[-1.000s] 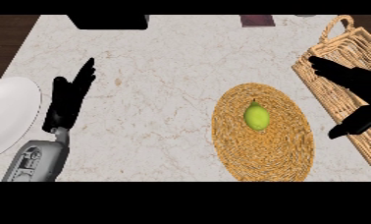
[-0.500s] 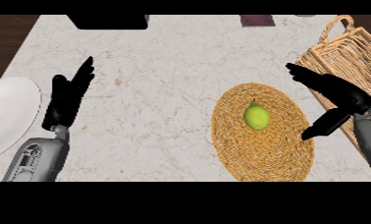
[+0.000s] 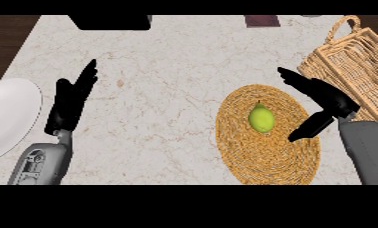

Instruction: Pick the pear from the placemat and place it in the basket

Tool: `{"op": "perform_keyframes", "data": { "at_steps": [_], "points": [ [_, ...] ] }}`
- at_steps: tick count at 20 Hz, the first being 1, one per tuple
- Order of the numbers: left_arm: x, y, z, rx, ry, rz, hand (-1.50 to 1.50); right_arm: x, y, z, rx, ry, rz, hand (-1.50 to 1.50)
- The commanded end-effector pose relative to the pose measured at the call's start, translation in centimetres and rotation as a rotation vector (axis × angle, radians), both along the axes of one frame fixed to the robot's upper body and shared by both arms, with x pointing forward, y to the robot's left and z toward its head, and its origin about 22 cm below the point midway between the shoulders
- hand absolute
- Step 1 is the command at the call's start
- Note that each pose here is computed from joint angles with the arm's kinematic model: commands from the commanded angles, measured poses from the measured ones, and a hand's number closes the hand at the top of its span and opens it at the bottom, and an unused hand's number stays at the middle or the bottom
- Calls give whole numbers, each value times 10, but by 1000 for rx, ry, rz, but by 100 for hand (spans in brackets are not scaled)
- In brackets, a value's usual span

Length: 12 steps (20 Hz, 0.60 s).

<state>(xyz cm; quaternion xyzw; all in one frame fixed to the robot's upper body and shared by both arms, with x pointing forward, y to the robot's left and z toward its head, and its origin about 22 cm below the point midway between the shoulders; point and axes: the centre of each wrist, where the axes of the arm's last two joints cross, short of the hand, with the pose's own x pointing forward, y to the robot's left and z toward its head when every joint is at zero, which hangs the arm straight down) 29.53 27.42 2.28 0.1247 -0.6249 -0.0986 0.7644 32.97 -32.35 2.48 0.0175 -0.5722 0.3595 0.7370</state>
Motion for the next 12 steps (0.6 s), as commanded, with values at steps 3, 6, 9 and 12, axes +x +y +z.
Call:
{"op": "perform_keyframes", "data": {
  "at_steps": [3,6,9,12],
  "points": [
    [1,4,13,18,-8,10,0,-6,22,-22,-5,9,4,-150],
    [16,-2,2,6,-10,-3,0,3,33,-30,2,5,6,-150],
    [1,0,8,-9,1,-2,0,2,40,-28,-8,22,11,-150],
    [-2,8,4,-3,3,0,0,5,30,-28,-25,52,41,-150]
  ]
}}
